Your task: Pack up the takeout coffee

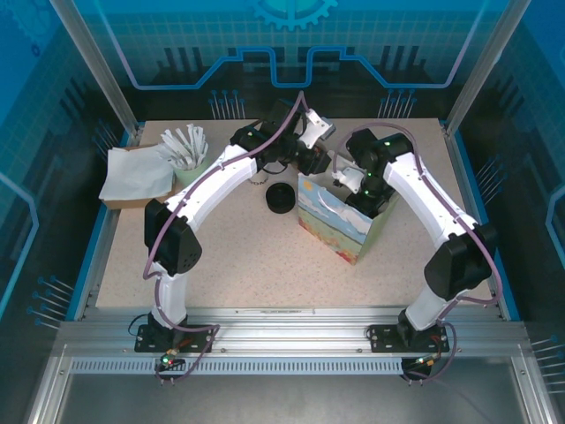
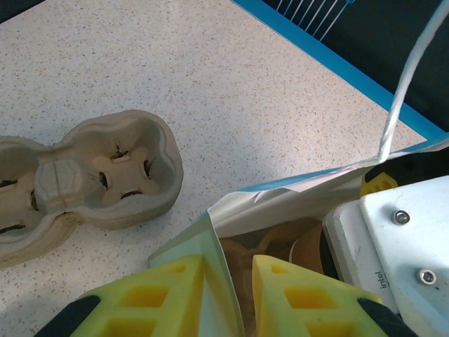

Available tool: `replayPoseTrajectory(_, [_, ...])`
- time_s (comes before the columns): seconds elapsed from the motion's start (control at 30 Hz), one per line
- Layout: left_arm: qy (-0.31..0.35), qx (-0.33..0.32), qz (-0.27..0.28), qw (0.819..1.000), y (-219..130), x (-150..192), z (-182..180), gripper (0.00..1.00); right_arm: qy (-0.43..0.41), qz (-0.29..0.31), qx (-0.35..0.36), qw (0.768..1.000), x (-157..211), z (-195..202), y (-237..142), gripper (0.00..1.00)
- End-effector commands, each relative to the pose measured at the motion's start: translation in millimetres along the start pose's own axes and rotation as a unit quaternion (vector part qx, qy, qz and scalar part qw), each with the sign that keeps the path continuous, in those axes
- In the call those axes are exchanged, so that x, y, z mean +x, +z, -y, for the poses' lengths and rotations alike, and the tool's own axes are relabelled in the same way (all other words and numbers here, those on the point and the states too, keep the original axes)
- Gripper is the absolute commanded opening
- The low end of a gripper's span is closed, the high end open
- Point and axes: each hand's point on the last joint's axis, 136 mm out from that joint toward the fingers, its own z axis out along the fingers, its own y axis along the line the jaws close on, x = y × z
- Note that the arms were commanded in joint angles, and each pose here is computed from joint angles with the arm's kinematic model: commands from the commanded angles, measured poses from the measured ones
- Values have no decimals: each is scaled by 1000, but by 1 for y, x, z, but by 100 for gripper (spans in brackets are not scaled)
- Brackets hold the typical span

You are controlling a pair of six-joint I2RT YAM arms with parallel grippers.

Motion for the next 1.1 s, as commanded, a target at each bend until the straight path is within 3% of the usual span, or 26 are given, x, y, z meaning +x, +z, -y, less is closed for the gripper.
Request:
replayPoseTrajectory(0.0, [10, 3, 6, 1000, -6, -8, 2, 27, 0, 15, 0, 1000, 4, 2, -4, 38])
replayPoseTrajectory(1.07, [7, 0, 9, 1000, -8, -10, 3, 29, 3, 20, 5, 1000, 4, 5, 1, 37])
